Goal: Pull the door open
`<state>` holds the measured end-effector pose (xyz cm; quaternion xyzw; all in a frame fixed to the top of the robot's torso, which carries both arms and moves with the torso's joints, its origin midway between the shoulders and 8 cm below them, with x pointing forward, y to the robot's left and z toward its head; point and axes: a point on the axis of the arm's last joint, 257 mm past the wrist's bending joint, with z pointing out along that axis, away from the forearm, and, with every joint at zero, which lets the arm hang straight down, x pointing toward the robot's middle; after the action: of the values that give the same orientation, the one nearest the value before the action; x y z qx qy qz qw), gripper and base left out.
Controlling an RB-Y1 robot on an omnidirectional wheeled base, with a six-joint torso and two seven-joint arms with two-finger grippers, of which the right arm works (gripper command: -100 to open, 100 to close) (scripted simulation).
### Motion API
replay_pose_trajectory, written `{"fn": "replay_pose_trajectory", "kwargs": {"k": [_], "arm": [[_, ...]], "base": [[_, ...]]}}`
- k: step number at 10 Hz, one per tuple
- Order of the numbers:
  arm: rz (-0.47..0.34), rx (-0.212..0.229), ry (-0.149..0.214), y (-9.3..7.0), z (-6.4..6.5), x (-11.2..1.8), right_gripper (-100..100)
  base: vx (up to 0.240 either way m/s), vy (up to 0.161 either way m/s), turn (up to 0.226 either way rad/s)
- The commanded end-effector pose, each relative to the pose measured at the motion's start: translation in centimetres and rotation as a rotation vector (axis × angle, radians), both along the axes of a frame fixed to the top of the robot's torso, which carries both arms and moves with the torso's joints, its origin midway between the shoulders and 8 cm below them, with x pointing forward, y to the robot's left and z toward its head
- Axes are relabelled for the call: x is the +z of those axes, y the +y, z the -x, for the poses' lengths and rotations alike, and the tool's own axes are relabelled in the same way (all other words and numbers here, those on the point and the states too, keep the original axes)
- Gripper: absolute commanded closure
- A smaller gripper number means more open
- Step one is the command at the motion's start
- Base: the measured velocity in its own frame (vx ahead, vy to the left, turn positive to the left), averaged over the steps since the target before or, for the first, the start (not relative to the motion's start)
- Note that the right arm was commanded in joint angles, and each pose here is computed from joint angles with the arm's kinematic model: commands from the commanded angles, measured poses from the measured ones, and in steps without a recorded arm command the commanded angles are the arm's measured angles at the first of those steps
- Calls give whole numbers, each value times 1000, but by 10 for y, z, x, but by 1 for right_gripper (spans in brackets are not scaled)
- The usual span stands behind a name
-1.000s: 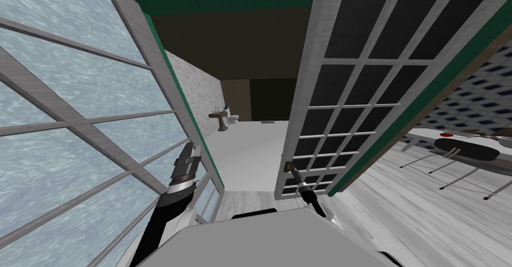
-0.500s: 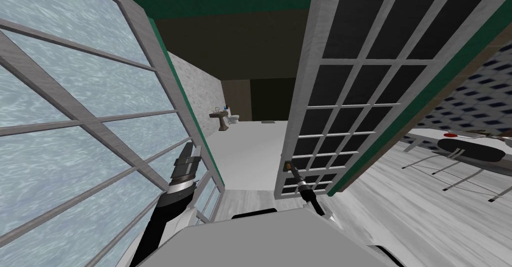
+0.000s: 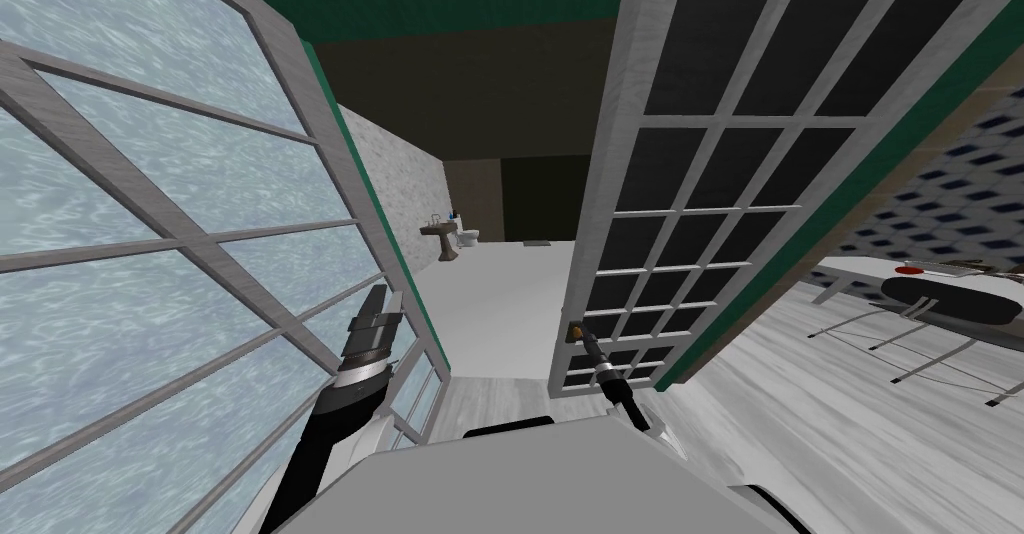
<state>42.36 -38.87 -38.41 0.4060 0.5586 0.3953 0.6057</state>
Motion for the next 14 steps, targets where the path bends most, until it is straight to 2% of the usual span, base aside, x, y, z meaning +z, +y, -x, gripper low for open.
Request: {"fn": "replay_pose_trajectory", "kwargs": {"k": [1, 4, 8, 10, 14], "arm": [[-51, 26, 5, 20, -1, -5, 100], [-51, 26, 5, 20, -1, -5, 100], [-184, 31, -1, 22, -3, -5, 100], [-191, 32, -1, 22, -3, -5, 100], [-321, 36, -7, 23, -6, -5, 100]], "base": [[-25, -12, 16], [-1, -4, -9], [-25, -13, 30], [-17, -1, 3], [-24, -16, 19]]}}
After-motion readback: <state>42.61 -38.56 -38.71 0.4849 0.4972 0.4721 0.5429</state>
